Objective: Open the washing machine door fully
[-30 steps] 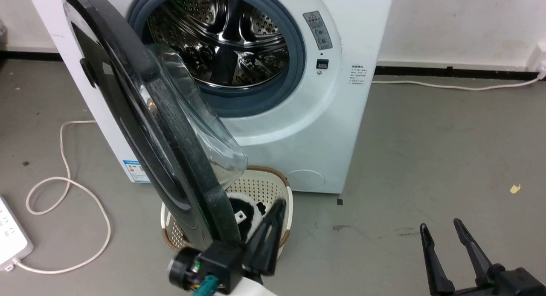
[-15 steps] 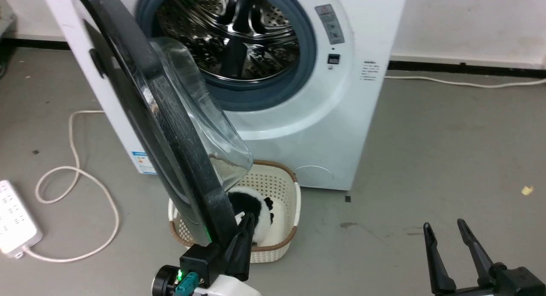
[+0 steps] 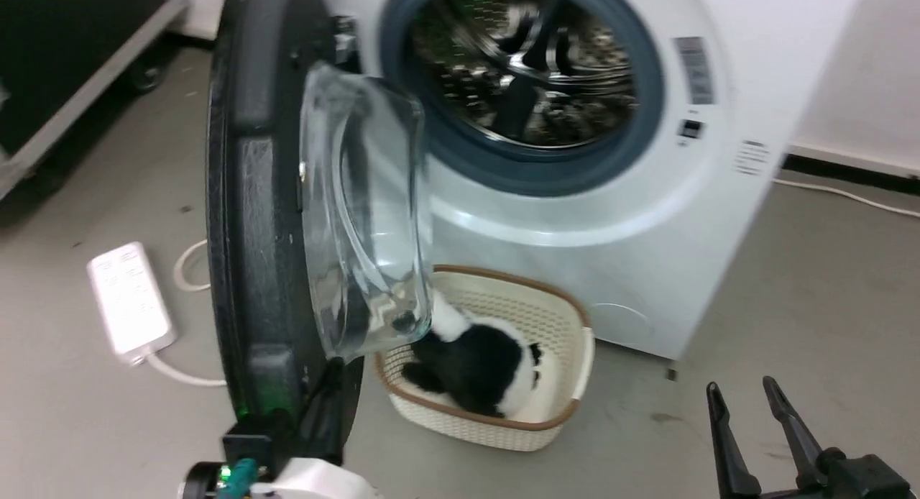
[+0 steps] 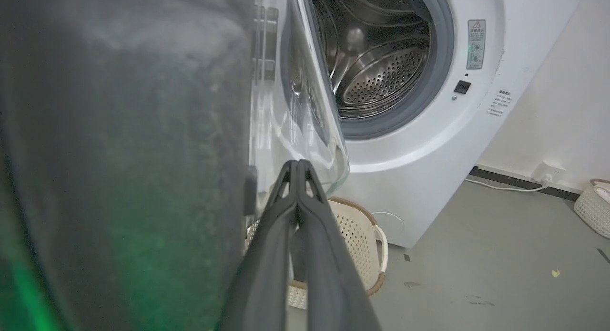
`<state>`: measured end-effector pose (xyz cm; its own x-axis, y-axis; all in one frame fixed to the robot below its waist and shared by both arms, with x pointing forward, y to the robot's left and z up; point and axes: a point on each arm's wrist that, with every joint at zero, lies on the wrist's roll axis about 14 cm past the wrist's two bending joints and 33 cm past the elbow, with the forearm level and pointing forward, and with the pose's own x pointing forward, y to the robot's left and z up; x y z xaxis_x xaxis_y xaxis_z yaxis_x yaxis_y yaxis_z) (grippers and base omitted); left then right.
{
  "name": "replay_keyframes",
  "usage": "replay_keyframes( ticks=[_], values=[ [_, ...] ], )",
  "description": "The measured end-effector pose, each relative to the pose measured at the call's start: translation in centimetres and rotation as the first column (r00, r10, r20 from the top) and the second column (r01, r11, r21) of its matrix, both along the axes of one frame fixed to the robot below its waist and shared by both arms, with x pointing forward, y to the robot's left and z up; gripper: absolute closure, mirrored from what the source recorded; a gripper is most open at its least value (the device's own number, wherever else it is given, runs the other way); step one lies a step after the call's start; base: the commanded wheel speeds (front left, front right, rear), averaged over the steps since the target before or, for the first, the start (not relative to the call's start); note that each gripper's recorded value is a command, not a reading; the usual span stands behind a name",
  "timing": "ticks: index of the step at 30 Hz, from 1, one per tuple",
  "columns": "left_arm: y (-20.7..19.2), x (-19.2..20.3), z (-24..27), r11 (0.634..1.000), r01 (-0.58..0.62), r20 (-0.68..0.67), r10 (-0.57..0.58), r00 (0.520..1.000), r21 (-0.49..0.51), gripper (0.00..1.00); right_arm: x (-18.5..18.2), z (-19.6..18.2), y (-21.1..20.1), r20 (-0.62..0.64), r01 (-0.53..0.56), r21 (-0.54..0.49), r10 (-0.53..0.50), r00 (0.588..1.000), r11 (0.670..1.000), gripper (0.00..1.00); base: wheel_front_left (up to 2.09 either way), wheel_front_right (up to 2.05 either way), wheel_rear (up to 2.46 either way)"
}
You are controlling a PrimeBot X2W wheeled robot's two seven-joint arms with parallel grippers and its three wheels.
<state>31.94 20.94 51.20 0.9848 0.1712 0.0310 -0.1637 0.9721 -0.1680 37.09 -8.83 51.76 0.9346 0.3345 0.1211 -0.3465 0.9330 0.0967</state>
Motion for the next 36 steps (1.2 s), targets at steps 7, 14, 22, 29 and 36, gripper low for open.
replay_keyframes(
  ticks=[7, 14, 22, 29, 36],
  values=[
    [6.0, -2.4, 0.0, 0.983, -0.185, -0.022, 0.185, 0.982, 0.009, 1.0, 0.9, -1.0, 3.2, -0.028, -0.093, 0.0, 0.093, 0.995, 0.996, 0.0, 0.0, 0.0, 0.0],
    [13.0, -3.2, -0.8, 0.939, -0.34, -0.087, 0.344, 0.935, 0.054, 1.0, 2.6, -3.5, 4.8, -0.08, -0.142, -0.019, 0.14, 0.987, 0.99, 0.0, 0.0, 0.0, 0.0],
    [20.4, -3.0, 0.0, 0.879, -0.459, -0.114, 0.473, 0.874, 0.126, 1.0, 4.0, -5.7, 4.4, -0.135, -0.144, -0.032, 0.138, 0.981, 0.989, 0.0, 0.0, 0.0, 0.0],
    [26.6, -2.3, 0.9, 0.819, -0.554, -0.127, 0.571, 0.811, 0.146, 1.0, 5.2, -7.2, 2.9, -0.163, -0.115, -0.052, 0.105, 0.981, 0.992, 0.0, 0.0, 0.0, 0.0],
    [28.5, -1.4, 0.7, 0.809, -0.573, -0.119, 0.587, 0.801, 0.134, 1.0, 5.6, -7.5, 1.9, -0.168, -0.088, -0.056, 0.078, 0.983, 0.994, 0.0, 0.0, 0.0, 0.0]
  ],
)
